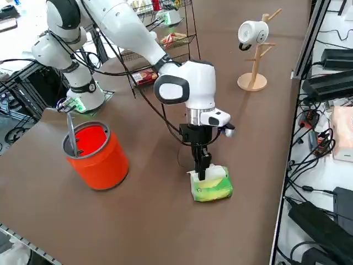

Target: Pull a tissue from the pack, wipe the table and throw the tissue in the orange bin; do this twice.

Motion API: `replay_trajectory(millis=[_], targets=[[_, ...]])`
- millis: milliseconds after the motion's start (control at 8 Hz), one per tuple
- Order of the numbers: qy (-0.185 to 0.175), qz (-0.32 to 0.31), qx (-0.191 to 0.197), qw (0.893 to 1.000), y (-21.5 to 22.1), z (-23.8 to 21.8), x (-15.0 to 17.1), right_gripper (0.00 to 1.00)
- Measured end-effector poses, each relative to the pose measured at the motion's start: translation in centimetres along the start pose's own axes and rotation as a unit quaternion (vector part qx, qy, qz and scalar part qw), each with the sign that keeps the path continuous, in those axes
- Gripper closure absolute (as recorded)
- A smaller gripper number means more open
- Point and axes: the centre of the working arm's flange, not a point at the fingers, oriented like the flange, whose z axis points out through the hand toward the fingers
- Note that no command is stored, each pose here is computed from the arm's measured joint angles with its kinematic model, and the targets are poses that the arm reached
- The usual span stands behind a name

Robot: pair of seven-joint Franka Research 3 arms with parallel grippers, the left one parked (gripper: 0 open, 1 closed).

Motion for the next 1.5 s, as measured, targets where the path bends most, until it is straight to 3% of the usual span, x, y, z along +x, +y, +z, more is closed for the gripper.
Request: replay_trajectory(millis=[125,875,1500], targets=[[0.001,0.000,-0.001,1.000,0.0,0.0,0.0,0.97],[0.006,0.015,-0.017,1.000,2.5,-2.9,-0.3,0.98],[-0.046,0.044,-0.005,0.998,5.4,-10.0,-3.1,0.98]])
